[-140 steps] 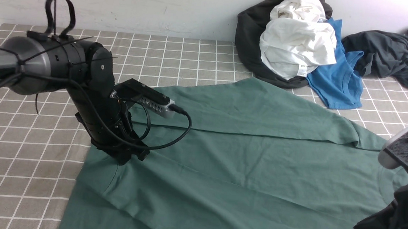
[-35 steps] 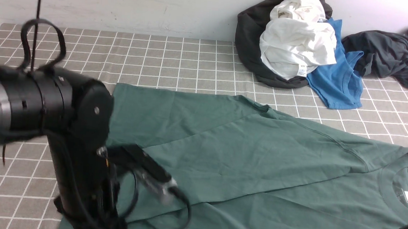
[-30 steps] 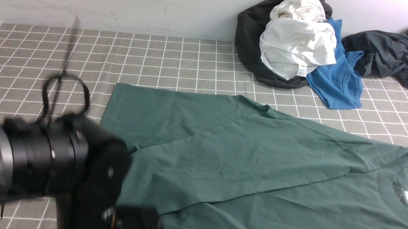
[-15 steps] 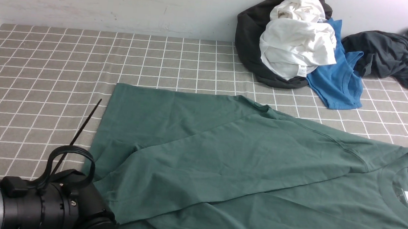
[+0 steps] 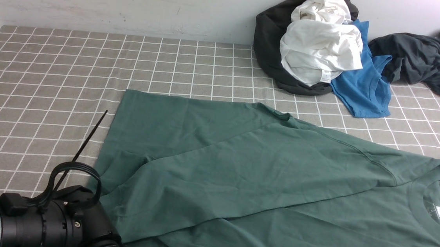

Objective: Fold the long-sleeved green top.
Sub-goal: Use both arms simultaneously to clamp the lower edge of the clothing fabric

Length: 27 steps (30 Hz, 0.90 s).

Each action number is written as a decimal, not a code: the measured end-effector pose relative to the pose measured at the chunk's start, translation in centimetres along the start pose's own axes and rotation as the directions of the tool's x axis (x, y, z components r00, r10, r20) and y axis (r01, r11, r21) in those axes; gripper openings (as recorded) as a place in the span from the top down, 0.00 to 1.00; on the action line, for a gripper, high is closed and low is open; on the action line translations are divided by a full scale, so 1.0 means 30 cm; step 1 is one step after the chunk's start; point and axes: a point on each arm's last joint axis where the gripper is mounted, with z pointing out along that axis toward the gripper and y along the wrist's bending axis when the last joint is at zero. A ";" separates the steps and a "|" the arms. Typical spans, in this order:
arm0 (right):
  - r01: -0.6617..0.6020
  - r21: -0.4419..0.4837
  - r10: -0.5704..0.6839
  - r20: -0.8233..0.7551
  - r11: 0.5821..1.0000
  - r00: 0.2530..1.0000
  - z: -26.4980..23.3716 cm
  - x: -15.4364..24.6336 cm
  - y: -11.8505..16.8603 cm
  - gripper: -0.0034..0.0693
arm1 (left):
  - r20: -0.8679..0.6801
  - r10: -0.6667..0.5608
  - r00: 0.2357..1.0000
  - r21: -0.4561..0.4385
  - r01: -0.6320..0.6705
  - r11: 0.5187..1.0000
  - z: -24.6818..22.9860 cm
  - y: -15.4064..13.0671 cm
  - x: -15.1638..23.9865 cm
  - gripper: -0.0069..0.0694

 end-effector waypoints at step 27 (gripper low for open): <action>0.367 0.028 -0.361 -0.130 0.930 0.924 0.261 0.095 -0.062 0.18 | 0.015 -0.170 0.985 0.020 0.170 0.985 -0.116 0.028 0.050 0.91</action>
